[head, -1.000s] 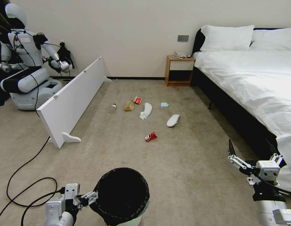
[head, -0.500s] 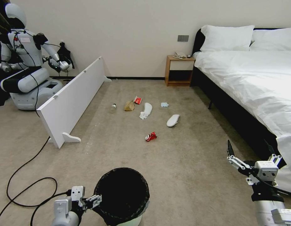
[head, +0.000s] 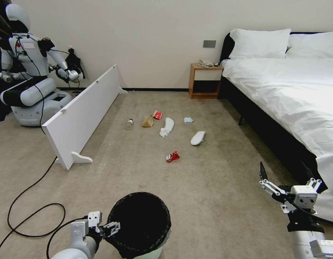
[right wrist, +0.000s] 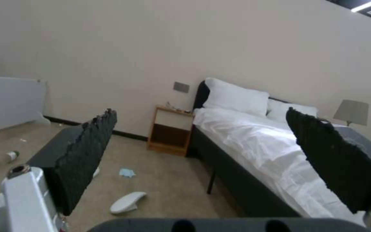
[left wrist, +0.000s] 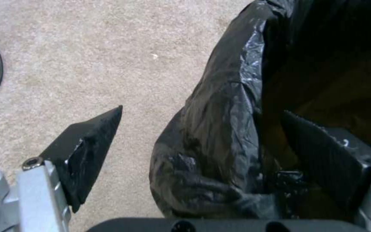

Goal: Pick up the trash bin, then pick up the garbage from the floor and place it into the trash bin.

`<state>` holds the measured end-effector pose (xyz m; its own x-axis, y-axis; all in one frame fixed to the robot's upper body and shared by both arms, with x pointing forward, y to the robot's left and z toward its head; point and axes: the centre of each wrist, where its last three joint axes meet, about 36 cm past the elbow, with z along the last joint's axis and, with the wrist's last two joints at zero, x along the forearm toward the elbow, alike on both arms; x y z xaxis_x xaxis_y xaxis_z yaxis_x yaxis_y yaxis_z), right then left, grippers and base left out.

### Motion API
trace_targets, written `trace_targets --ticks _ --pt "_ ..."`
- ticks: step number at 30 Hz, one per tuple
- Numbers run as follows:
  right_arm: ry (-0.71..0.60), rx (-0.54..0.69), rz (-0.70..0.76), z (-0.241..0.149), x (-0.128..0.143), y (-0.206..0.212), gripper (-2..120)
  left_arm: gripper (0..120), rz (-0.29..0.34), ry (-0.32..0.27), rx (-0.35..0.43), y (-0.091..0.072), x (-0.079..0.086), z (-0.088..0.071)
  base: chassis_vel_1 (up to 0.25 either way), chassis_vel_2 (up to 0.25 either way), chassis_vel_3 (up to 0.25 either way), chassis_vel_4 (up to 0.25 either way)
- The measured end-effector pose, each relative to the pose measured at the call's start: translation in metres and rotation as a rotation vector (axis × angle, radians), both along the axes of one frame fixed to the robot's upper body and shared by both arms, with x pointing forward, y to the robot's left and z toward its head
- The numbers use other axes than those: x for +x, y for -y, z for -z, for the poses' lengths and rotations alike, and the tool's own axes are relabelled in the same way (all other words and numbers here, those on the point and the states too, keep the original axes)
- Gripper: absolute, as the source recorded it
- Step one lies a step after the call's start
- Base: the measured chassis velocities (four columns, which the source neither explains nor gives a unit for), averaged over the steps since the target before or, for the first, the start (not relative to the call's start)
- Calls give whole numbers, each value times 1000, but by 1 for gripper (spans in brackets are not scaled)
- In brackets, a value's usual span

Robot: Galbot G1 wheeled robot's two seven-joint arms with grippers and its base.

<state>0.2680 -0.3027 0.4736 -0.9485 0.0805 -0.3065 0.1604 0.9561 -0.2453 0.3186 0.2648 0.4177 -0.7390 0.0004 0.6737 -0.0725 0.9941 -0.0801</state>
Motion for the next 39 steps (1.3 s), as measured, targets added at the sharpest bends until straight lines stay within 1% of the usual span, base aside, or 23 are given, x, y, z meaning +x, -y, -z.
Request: trace_targets --ticks 6,8,9,11,12,14,15,17,18,20,21,23,24,26,27,30,31,32,34,39 --pt "3 0 3 -2 -1 1 100 98 -1 -19 -7 1 6 8 0 0 0 0" --pt "5 1 4 -4 -2 1 100 92 0 -30 -11 3 9 10 0 0 0 0" --pt "5 1 4 -4 -2 1 100 92 0 -30 -11 3 9 10 0 0 0 0" --pt "8 1 3 -6 -3 1 100 81 4 -41 -15 5 11 14 0 0 0 0" --pt "8 1 3 -6 -3 1 100 81 4 -41 -15 5 11 14 0 0 0 0" --pt "10 1 2 -8 -4 0 100 70 10 -48 -22 8 12 16 0 0 0 0" --pt "10 1 2 -8 -4 0 100 70 10 -48 -22 8 12 16 0 0 0 0" --pt "11 0 2 -10 -6 1 100 61 17 -55 -29 11 13 18 0 0 0 0" --pt "11 0 2 -10 -6 1 100 61 17 -55 -29 11 13 18 0 0 0 0" --pt "14 -2 2 -13 -7 2 100 47 20 -60 -34 13 15 20 0 0 0 0" --pt "14 -2 2 -13 -7 2 100 47 20 -60 -34 13 15 20 0 0 0 0" --pt "14 -4 4 -14 -8 3 100 37 20 -63 -39 15 15 21 0 0 0 0" --pt "14 -4 4 -14 -8 3 100 37 20 -63 -39 15 15 21 0 0 0 0" --pt "14 -6 5 -15 -8 5 100 29 18 -65 -39 15 16 21 0 0 0 0" --pt "14 -6 5 -15 -8 5 100 29 18 -65 -39 15 16 21 0 0 0 0" --pt "15 -6 5 -16 -9 6 100 10 17 -69 -40 15 15 22 0 0 0 0" --pt "15 -6 5 -16 -9 6 100 10 17 -69 -40 15 15 22 0 0 0 0" --pt "14 -6 5 -16 -9 6 100 5 18 -71 -42 15 15 22 0 0 0 0" --pt "15 -6 5 -17 -9 6 100 4 18 -72 -45 15 14 22 0 0 0 0" --pt "16 -7 6 -19 -10 7 100 4 20 -73 -47 16 10 20 0 0 0 0"
